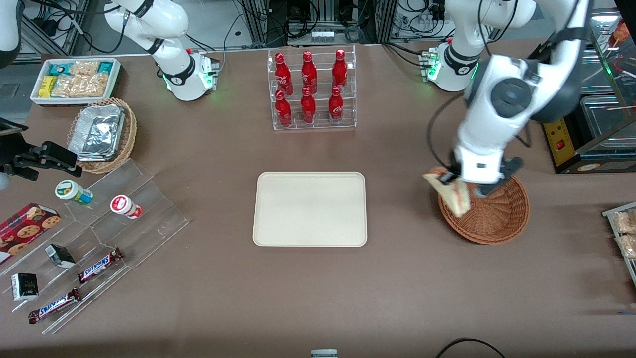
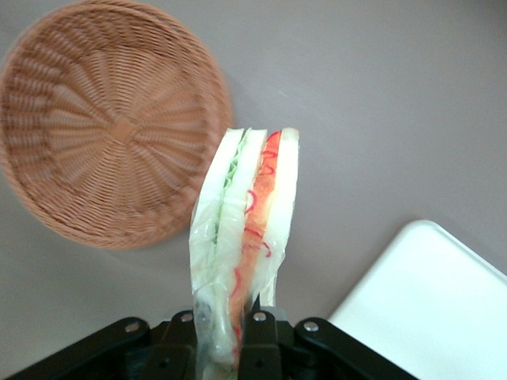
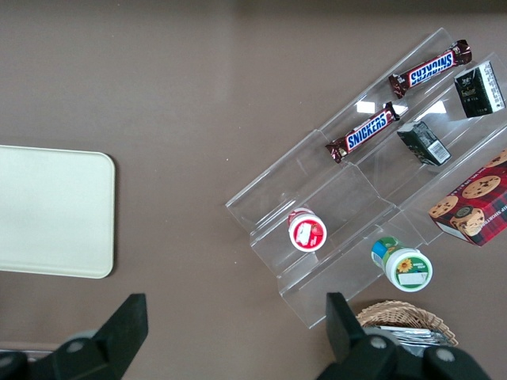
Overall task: Place sandwich from basket to tray
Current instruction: 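Lift the sandwich and carry it over the cream tray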
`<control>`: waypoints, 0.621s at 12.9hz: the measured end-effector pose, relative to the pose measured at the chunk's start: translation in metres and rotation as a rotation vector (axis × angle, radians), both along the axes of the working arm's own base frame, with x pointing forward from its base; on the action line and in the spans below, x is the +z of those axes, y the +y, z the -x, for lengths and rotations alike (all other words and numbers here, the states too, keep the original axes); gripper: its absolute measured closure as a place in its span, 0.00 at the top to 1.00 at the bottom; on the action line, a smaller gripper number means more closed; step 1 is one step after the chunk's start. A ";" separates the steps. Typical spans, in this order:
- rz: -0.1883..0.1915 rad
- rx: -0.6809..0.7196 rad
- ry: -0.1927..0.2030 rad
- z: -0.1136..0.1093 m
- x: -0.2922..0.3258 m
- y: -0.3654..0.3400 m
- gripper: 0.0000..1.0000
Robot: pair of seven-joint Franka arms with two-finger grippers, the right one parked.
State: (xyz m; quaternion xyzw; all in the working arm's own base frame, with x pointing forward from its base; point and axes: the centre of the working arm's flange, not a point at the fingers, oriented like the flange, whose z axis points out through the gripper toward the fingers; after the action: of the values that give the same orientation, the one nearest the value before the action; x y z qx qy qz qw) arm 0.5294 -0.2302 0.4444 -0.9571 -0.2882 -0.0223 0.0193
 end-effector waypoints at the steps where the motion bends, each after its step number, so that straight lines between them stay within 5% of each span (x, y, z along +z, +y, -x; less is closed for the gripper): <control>1: 0.000 -0.048 -0.003 0.007 -0.001 -0.029 0.16; 8: -0.013 -0.278 -0.005 0.007 -0.076 -0.180 0.16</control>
State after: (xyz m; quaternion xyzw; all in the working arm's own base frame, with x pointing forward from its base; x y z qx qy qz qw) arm 0.5223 -0.4106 0.3681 -0.9876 -0.1526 -0.0289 0.0215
